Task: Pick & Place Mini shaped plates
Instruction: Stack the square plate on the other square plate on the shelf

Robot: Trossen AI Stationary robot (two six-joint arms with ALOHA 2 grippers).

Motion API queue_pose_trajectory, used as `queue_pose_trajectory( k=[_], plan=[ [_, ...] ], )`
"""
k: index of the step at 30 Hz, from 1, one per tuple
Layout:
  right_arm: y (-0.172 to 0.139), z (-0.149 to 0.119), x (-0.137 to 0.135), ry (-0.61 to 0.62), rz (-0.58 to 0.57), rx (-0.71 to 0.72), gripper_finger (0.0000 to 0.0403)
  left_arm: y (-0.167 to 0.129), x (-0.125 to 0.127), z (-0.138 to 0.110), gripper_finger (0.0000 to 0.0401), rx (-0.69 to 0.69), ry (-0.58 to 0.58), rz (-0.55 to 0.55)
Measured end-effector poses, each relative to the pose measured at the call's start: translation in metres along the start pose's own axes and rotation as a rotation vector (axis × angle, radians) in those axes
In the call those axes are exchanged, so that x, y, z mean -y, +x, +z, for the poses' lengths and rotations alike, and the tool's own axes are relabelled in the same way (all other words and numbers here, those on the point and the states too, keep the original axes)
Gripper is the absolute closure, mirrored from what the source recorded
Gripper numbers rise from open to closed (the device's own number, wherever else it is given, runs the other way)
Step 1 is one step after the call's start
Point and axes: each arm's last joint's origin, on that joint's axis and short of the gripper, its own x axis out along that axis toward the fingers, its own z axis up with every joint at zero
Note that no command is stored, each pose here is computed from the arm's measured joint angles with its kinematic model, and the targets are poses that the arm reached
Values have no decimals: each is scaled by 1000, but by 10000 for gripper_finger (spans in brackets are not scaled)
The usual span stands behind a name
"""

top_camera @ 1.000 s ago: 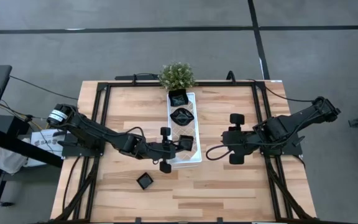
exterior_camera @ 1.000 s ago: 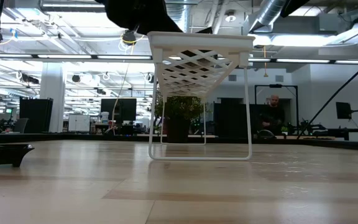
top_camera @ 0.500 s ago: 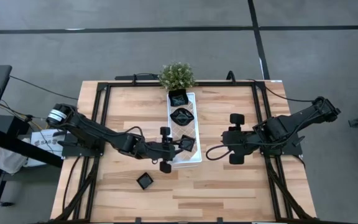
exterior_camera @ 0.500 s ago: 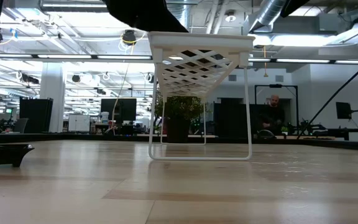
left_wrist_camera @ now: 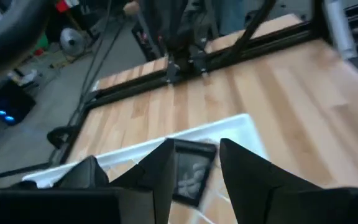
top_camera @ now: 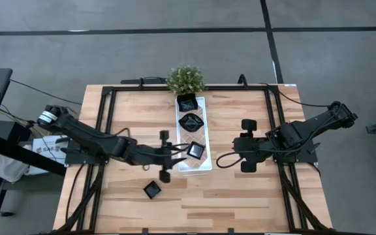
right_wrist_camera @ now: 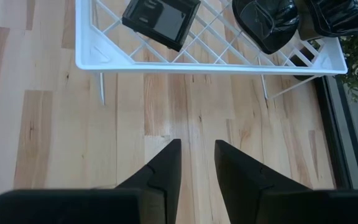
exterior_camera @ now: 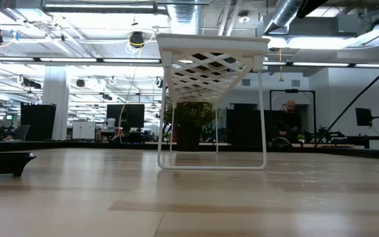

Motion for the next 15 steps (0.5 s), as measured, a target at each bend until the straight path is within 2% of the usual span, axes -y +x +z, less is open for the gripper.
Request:
queue_pose_trajectory(
  k=[3,5,10,15],
  plan=[
    [0,0,0,0,0,0,311,-25,3,0,272,-57,-39,-51],
    [0,0,0,0,0,0,311,-42,5,-7,272,-149,-115,-81],
    [0,0,0,2,1,5,311,-80,14,-23,272,-361,-416,-136],
    [0,1,0,7,4,14,311,-94,36,-35,272,-576,-754,-264]
  ],
)
